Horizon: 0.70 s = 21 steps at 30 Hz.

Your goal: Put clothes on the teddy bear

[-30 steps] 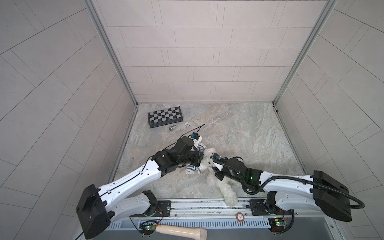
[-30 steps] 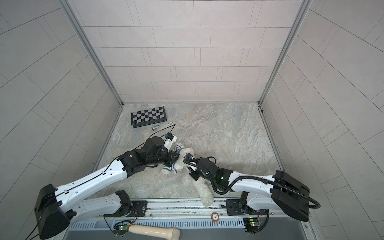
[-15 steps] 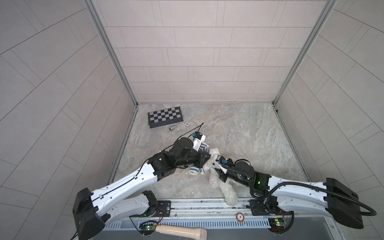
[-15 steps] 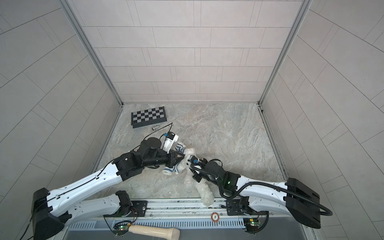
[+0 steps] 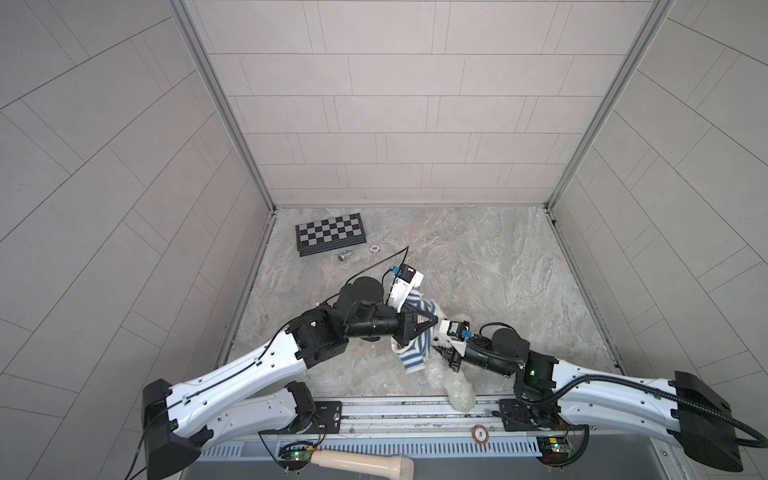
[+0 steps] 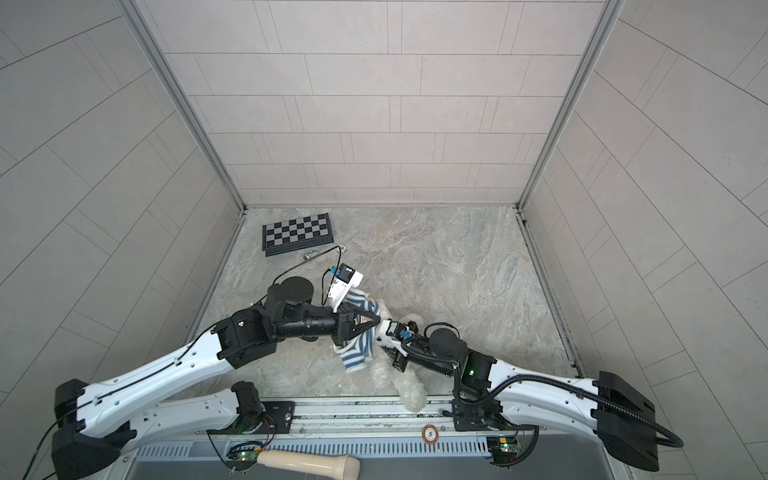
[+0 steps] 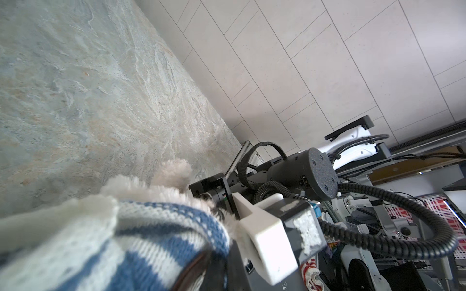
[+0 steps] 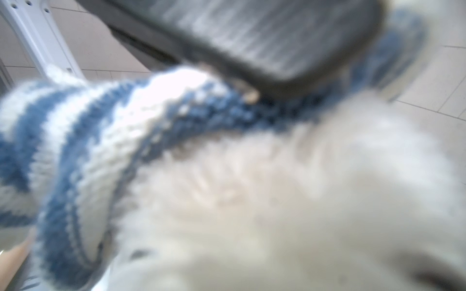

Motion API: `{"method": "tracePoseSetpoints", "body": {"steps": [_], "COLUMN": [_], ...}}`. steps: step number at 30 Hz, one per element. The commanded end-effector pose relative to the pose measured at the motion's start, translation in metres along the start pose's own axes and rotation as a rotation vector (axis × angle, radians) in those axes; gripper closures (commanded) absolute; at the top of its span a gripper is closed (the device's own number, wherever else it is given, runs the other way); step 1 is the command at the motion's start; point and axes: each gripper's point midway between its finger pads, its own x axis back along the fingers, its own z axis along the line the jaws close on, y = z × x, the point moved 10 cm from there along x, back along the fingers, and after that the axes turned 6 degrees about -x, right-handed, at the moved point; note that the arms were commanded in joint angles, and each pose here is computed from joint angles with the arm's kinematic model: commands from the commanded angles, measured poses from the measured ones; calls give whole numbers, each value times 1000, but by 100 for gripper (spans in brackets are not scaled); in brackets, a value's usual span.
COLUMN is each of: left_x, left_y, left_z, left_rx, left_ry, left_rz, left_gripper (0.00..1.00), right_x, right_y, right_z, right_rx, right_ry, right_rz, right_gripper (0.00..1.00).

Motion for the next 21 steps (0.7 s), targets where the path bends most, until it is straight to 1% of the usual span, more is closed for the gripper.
{"method": "tracePoseSetpoints", "body": {"steps": [1, 5, 8, 14, 19, 21], "left_x": [3, 1, -6, -12, -20, -21], "left_y": [12, 22, 23, 19, 16, 16], "left_z": [-13, -20, -22, -23, -29, -29], "left_rx": [-32, -38, -48, -79, -104, -101], "left_ry": [-37, -46, -25, 63, 89, 96], "left_rz": [-10, 0, 53, 131, 195, 197], "left_gripper": [100, 100, 100, 100, 100, 100], "right_x": [2, -1, 1, 10, 12, 13], "right_y": [18, 14, 16, 26, 27, 28], "right_z": [8, 11, 14, 20, 23, 25], "right_rx": [66, 75, 89, 136, 162, 178], "right_ry": [94, 128, 149, 179, 187, 186], "right_rz": [-70, -40, -60, -99, -115, -123], "right_gripper": [100, 100, 100, 100, 100, 100]}}
